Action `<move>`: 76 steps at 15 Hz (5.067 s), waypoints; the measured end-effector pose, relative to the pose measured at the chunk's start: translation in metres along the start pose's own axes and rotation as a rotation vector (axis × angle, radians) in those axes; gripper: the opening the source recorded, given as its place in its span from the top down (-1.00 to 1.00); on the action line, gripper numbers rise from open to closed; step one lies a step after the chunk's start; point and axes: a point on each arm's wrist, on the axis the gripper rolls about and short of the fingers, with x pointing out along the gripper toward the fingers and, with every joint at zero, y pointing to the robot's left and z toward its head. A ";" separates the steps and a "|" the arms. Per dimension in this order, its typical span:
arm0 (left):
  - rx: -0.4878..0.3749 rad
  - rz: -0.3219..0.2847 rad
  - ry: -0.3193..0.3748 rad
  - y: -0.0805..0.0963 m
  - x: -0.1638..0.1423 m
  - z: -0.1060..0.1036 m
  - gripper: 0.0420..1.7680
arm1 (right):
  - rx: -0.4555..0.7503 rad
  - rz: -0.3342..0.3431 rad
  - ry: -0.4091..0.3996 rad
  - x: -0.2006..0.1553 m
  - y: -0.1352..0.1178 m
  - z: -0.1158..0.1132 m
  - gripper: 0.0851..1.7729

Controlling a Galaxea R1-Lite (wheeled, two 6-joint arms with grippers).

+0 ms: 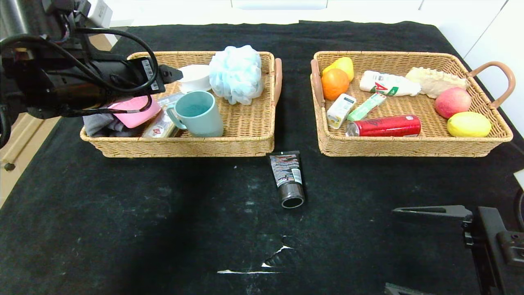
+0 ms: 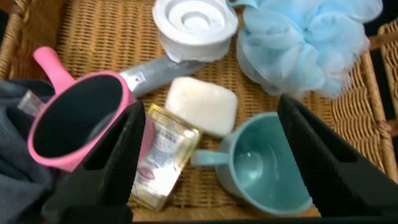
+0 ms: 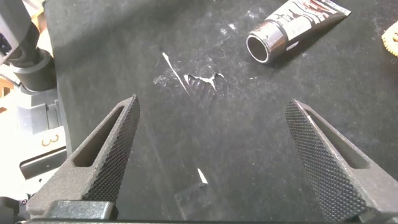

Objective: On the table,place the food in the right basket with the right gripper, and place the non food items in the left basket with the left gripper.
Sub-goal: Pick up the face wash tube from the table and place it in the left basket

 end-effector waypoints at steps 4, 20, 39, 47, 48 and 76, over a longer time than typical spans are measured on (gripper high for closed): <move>0.019 -0.041 0.033 -0.032 -0.027 -0.016 -0.82 | -0.002 0.000 -0.004 -0.001 0.000 0.000 -0.93; 0.129 -0.169 0.165 -0.146 -0.074 -0.088 -0.92 | -0.069 -0.012 -0.079 -0.021 0.008 0.010 -0.93; 0.116 -0.129 0.276 -0.199 -0.053 -0.158 -0.94 | -0.080 -0.048 -0.101 -0.026 0.009 0.014 -0.93; 0.124 -0.108 0.284 -0.205 -0.043 -0.168 -0.94 | -0.079 -0.045 -0.096 -0.026 0.009 0.013 -0.93; 0.125 -0.105 0.284 -0.205 -0.042 -0.168 -0.94 | -0.079 -0.044 -0.095 -0.025 0.009 0.012 -0.93; 0.149 -0.103 0.307 -0.206 -0.038 -0.178 0.09 | -0.070 -0.031 -0.072 -0.019 0.009 0.010 -0.93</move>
